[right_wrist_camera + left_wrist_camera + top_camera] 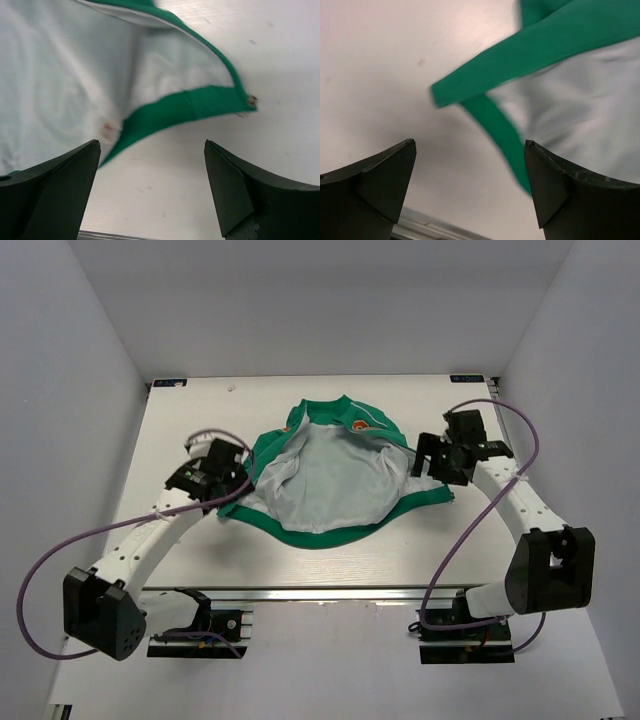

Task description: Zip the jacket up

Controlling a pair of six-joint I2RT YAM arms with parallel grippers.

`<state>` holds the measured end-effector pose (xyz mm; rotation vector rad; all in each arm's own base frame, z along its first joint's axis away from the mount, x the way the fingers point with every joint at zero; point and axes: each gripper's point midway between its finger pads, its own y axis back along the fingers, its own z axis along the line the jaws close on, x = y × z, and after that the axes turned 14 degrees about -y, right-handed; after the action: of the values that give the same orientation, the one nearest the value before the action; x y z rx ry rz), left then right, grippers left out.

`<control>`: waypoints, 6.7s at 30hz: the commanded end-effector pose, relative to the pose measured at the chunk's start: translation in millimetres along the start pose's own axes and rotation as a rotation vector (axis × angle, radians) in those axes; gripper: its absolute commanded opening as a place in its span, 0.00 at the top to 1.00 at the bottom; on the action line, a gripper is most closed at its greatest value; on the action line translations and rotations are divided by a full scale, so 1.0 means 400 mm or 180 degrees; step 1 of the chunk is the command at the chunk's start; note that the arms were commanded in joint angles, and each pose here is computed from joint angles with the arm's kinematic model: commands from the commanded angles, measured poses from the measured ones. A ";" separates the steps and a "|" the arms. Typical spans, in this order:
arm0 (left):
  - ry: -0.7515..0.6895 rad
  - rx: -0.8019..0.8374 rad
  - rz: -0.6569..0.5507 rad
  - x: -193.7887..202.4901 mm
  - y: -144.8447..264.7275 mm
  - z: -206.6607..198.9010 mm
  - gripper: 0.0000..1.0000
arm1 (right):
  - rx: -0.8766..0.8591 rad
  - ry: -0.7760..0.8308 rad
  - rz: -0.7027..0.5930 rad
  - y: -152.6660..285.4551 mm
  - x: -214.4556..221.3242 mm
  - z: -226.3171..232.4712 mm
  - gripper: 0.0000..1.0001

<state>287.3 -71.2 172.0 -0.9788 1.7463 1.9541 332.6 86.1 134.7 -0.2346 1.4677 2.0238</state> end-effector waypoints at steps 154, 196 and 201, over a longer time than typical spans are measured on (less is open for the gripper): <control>-0.0620 0.2681 0.1340 0.322 -0.152 -0.455 0.02 | -0.0350 0.0884 0.0558 -0.180 0.341 0.126 0.11; -0.0931 0.2362 0.1155 0.340 -0.121 -0.494 0.02 | -0.0419 0.0940 0.0223 -0.149 0.359 0.232 0.28; -0.0909 0.2351 0.1165 0.347 -0.122 -0.489 0.02 | -0.0362 0.0881 0.0218 -0.165 0.359 0.230 0.27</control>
<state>272.2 -276.5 42.8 -0.1178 2.3070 1.3134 260.6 226.9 35.3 -0.5206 1.6169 2.2387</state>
